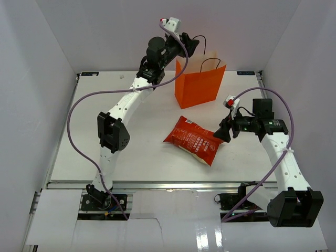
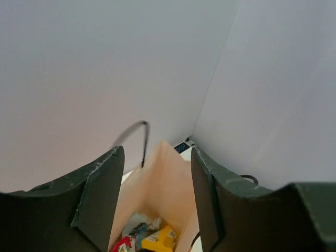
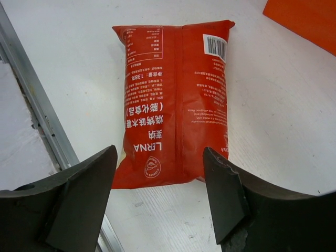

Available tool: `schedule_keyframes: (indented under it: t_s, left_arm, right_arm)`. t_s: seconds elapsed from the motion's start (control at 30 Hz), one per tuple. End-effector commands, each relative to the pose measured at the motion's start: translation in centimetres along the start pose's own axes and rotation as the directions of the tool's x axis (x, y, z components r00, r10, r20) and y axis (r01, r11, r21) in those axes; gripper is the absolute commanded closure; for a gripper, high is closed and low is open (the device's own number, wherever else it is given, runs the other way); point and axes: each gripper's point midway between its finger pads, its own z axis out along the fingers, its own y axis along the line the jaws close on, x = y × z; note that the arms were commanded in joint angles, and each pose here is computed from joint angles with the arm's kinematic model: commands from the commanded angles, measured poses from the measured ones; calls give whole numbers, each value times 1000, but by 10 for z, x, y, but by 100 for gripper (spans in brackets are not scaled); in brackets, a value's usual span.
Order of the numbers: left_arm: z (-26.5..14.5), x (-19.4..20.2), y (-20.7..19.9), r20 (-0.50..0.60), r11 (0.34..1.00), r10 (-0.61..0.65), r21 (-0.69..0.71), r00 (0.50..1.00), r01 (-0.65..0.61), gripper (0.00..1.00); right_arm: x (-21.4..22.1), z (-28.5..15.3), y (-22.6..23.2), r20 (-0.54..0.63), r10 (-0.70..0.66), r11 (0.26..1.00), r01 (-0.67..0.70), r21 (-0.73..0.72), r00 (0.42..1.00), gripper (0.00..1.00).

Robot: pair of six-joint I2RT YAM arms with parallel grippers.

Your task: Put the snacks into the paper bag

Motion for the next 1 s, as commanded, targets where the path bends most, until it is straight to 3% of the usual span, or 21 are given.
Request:
schedule_keyframes:
  t_s: [0.0, 0.03, 0.1, 0.13, 0.17, 0.2, 0.23, 0.27, 0.3, 0.33, 0.37, 0.47, 0.5, 0.53, 0.57, 0.6, 0.63, 0.67, 0.77, 0.87, 0.97]
  left_arm:
    - [-21, -57, 0, 32, 998, 41, -42, 999, -39, 36]
    - [-34, -78, -3, 37, 997, 69, -48, 997, -67, 36]
    - [-57, -55, 7, -74, 993, 72, -85, 995, -78, 34]
    - [-83, -90, -4, -43, 992, 91, -89, 995, -94, 32]
    - [-98, -85, -3, -75, 989, 97, -103, 992, -105, 30]
    - [-120, -37, 11, -186, 985, 70, -144, 980, -98, 27]
    - [-139, -29, 10, -213, 983, 59, -159, 975, -95, 26]
    - [-173, -60, 1, -162, 981, 47, -180, 986, -77, 21]
    - [-202, -5, 10, -269, 975, -6, -217, 963, -54, 20]
    - [-234, -26, -3, -228, 975, -36, -223, 973, -16, 17]
    - [-256, -14, -3, -246, 969, -69, -248, 967, 6, 16]
    - [-326, 54, 2, -349, 929, -207, -364, 914, 71, 11]
    - [-349, 41, -7, -287, 913, -257, -386, 923, 134, 10]
    - [-372, 74, -7, -324, 891, -318, -424, 891, 164, 10]
    - [-388, 86, -10, -329, 871, -365, -450, 871, 196, 10]
    - [-403, 77, -19, -260, 847, -422, -455, 869, 275, 7]
    - [-421, 106, -19, -282, 816, -475, -495, 833, 298, 7]
    - [-431, 101, -25, -233, 803, -502, -484, 833, 348, 7]
    - [-450, 133, -33, -170, 695, -650, -526, 740, 490, 6]
    - [-456, 147, -38, -114, 620, -731, -522, 672, 585, 6]
    - [-451, 156, -45, -127, 603, -762, -496, 635, 625, 6]
  right_arm:
    - [-21, -1, 6, 28, -99, 993, 100, -61, 995, 27]
    - [-19, 2, 5, 16, -113, 990, 114, -78, 993, 27]
    - [-21, 8, 5, -18, -132, 987, 130, -98, 991, 26]
    - [-21, 14, 10, -38, -148, 983, 143, -113, 988, 26]
    - [-21, 20, 9, -59, -157, 982, 150, -111, 986, 23]
    - [-16, 31, 9, -127, -172, 982, 160, -98, 977, 21]
    - [-13, 37, 10, -159, -181, 981, 167, -95, 970, 20]
    - [-9, 42, 5, -205, -189, 982, 180, -62, 960, 18]
    - [-7, 50, 4, -224, -170, 985, 162, -53, 960, 18]
    - [-5, 58, 13, -236, -164, 986, 151, -71, 958, 17]
    - [-4, 62, 16, -243, -150, 988, 136, -75, 958, 7]
    - [-3, 76, 12, -275, -143, 990, 139, -35, 951, 2]
    - [0, 79, 7, -298, -145, 989, 147, -15, 944, 2]
    - [-1, 82, 8, -307, -162, 986, 164, -18, 938, 2]
    - [-3, 83, 6, -312, -172, 984, 178, -10, 934, 2]
    - [-1, 83, 2, -328, -170, 983, 181, 5, 929, 2]
    - [0, 83, -1, -339, -167, 983, 183, 16, 926, 2]
    - [2, 80, -9, -365, -164, 979, 196, 51, 916, 2]
    - [19, 66, -9, -425, -159, 983, 183, 16, 891, 4]
    - [21, 46, 6, -331, -87, 994, 61, -86, 940, 3]
    - [27, 28, -4, -295, 43, 998, -55, -34, 955, 2]
